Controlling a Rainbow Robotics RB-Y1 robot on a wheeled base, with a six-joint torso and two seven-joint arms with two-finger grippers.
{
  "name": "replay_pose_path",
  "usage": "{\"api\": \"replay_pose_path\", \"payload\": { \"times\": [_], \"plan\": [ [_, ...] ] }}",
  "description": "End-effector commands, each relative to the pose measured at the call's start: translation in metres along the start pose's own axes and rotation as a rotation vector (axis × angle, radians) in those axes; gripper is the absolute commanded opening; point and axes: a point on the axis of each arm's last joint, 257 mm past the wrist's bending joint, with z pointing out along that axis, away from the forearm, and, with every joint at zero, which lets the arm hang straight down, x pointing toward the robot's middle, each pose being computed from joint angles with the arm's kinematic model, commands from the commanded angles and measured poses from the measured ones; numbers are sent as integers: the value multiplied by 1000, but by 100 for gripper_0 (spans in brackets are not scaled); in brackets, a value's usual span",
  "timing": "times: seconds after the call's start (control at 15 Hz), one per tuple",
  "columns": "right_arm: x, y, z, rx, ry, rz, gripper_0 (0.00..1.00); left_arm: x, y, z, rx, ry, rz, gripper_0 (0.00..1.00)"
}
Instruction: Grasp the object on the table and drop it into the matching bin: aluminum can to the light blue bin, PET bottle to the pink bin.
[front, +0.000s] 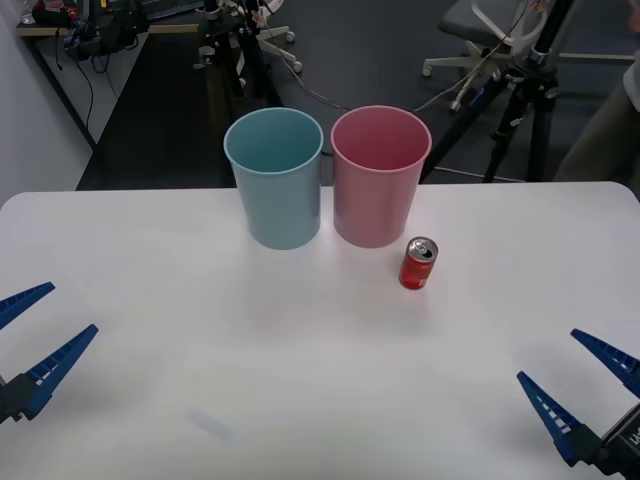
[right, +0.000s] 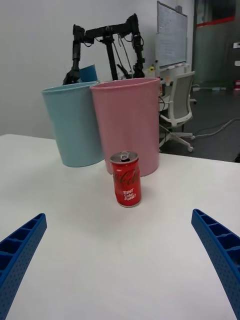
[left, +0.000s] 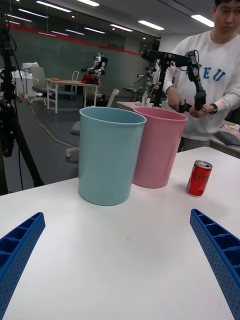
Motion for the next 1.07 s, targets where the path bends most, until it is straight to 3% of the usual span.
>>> {"api": "replay_pose_path", "payload": {
  "times": [0.07, 0.33, 0.53, 1.07],
  "plan": [
    [23, 1, 16, 5, -6, -16, 100, 0, 0, 0, 0, 0, 0, 100],
    [54, 3, 49, -12, -13, -74, 100, 0, 0, 0, 0, 0, 0, 100],
    [68, 9, 78, 7, -6, -112, 100, 0, 0, 0, 0, 0, 0, 100],
    [87, 25, 149, 62, 56, -72, 100, 0, 0, 0, 0, 0, 0, 100]
  ]
}}
